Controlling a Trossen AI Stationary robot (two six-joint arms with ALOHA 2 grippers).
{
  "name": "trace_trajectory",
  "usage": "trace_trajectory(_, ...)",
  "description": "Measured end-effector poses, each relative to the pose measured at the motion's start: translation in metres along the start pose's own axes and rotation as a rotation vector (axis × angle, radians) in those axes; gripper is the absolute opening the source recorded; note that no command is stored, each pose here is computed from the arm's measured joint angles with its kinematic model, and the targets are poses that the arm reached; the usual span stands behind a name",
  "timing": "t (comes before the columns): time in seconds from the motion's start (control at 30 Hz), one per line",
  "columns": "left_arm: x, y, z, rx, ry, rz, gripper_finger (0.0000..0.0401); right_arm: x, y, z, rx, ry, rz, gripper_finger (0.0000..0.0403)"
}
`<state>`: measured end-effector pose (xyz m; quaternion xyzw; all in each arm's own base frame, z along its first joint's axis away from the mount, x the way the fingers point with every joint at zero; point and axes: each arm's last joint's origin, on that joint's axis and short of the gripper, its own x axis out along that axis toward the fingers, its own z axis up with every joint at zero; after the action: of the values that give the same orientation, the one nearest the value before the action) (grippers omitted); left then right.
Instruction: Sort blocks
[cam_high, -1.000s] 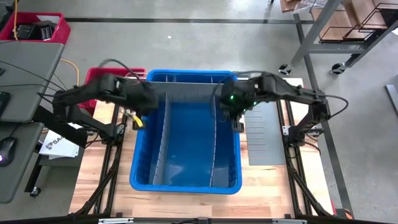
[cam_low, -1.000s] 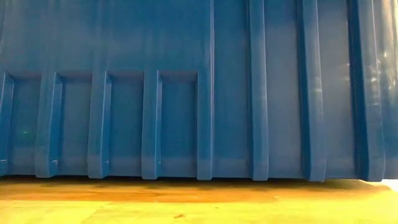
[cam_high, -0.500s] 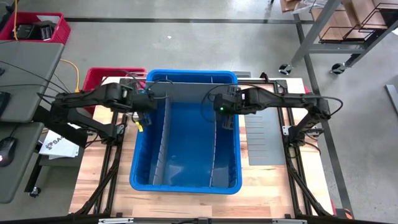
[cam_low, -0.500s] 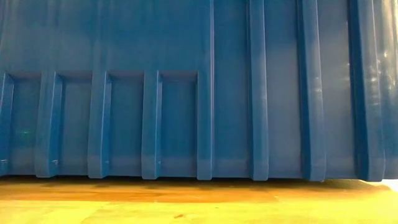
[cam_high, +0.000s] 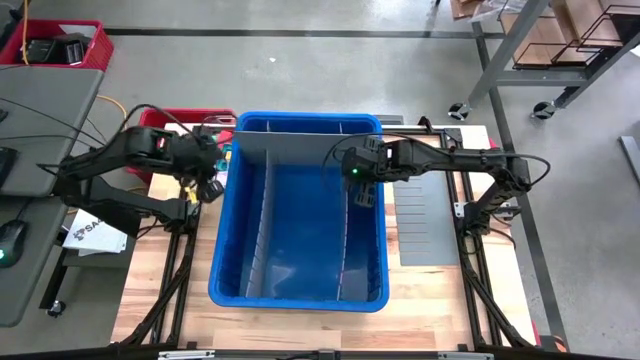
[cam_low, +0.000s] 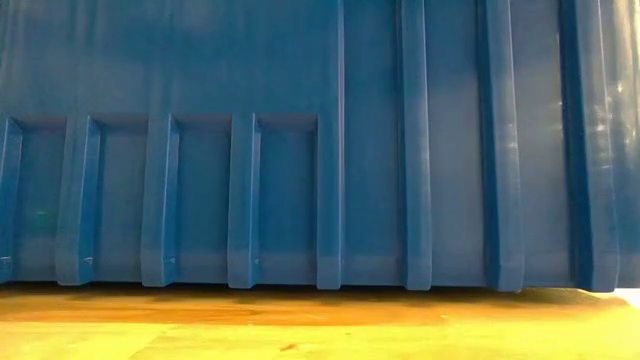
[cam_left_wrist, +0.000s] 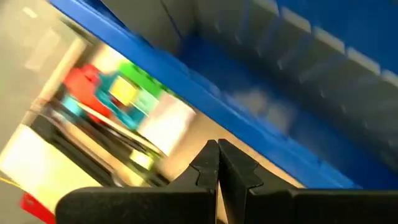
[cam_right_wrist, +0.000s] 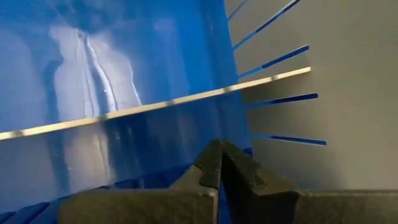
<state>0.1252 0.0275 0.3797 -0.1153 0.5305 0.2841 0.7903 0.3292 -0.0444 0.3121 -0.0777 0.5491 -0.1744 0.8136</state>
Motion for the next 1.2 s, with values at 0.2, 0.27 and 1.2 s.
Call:
trace_trajectory(0.2, 0.04, -0.005, -0.011, 0.048, 0.177, 0.004, 0.0, 0.001, -0.003, 0.001, 0.01, -0.006, -0.002, 0.0)
trace_trajectory(0.27, 0.052, -0.007, -0.017, 0.055, 0.233, 0.021, 0.0, 0.003, -0.003, 0.002, 0.009, -0.013, -0.003, 0.0)
trace_trajectory(1.2, 0.069, -0.014, -0.017, 0.002, 0.193, -0.04, 0.0, 0.035, 0.0, 0.023, 0.01, -0.104, 0.088, 0.0)
